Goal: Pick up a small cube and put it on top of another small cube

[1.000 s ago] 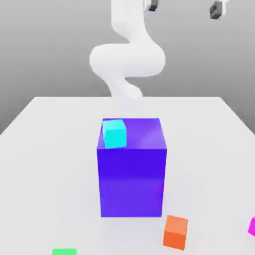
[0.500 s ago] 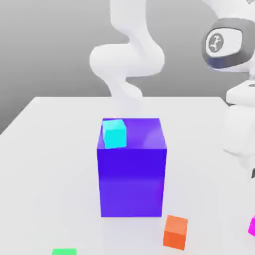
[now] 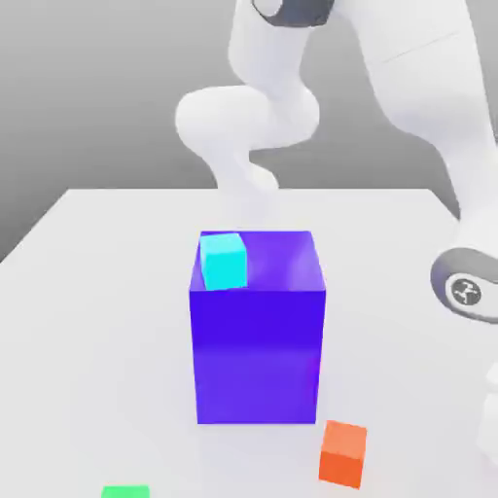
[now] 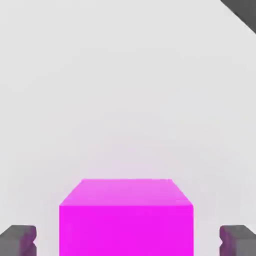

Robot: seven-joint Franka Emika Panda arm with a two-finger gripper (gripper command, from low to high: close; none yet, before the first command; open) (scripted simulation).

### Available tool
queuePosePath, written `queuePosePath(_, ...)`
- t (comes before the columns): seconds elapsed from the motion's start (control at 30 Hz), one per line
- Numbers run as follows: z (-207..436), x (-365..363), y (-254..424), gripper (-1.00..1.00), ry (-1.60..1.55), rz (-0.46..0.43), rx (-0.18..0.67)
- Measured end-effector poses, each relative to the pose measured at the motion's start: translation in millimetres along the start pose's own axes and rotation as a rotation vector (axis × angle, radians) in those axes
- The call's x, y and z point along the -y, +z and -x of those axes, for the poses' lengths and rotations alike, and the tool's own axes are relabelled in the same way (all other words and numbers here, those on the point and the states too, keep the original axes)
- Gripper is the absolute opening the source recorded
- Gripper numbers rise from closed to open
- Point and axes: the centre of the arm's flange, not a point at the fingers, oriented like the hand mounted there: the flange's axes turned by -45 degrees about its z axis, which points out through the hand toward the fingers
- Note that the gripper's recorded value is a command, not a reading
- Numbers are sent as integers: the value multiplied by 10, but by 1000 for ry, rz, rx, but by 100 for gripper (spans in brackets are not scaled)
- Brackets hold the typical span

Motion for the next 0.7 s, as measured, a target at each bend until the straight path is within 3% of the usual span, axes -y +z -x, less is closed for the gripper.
queuePosePath(0.13, 0, 3, -6, -100, 0, -1, 0)
queuePosePath(0.27, 2, -26, -513, -100, 9, 0, 1)
queuePosePath(0.47, 329, -1481, -723, -100, 502, 9, 10)
queuePosePath(0.7, 1219, -3028, -913, -100, 1097, 9, 10)
